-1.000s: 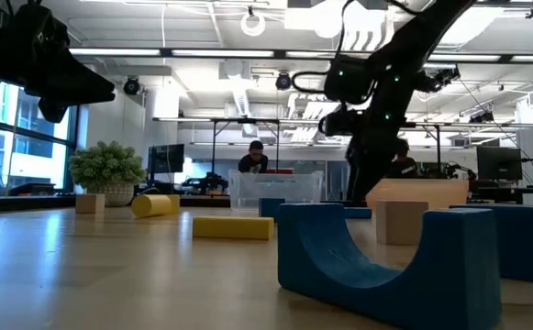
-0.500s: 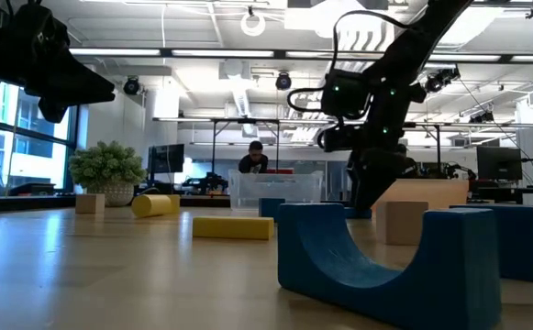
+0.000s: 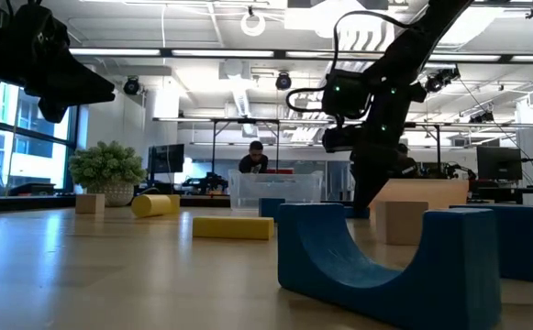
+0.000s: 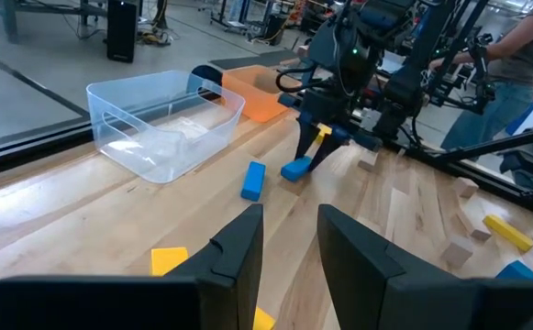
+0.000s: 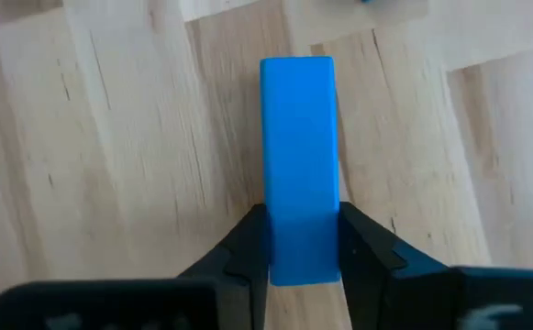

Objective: Sort & place blocks by color
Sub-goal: Put the blue block into the orange bin

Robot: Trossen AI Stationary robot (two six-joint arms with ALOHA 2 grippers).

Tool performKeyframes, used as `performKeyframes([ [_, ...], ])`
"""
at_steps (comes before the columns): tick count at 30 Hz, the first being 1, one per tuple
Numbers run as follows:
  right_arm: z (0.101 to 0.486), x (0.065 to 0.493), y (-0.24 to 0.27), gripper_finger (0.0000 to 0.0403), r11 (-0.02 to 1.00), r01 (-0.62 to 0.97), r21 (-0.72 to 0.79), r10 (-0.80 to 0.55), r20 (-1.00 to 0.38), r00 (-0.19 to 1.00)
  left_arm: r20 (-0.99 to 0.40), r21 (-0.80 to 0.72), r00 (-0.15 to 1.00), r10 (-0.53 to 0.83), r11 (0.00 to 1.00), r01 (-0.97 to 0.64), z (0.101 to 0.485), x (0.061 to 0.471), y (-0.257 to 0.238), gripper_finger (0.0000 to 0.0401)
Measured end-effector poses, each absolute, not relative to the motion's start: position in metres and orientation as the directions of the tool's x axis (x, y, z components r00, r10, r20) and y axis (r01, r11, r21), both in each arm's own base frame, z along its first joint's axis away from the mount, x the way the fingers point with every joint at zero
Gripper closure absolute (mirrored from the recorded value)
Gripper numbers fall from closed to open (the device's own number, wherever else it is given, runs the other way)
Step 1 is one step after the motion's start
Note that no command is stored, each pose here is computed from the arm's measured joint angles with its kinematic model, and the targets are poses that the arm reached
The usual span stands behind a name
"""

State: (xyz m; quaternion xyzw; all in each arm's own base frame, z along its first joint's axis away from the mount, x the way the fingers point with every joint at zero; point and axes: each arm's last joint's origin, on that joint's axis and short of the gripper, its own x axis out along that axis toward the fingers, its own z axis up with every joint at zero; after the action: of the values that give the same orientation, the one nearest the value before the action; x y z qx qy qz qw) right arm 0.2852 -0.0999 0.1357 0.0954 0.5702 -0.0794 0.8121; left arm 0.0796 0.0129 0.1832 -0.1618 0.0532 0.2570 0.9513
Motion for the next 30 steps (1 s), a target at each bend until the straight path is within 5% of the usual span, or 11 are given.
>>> performKeyframes([
  [13, 0.165, 0.279, -0.095, 0.0327, 0.904, 0.404, 0.142, -0.042, -0.909, 0.414, -0.183, -0.279, 0.862, 0.472, 0.816, -0.506, 0.183, 0.080, 0.013, 0.0306],
  [30, 0.238, 0.241, -0.096, 0.0327, 0.781, 0.611, -0.126, -0.465, -0.771, 0.435, -0.183, -0.279, 0.863, 0.471, 0.817, -0.505, 0.183, 0.080, 0.013, 0.0306],
])
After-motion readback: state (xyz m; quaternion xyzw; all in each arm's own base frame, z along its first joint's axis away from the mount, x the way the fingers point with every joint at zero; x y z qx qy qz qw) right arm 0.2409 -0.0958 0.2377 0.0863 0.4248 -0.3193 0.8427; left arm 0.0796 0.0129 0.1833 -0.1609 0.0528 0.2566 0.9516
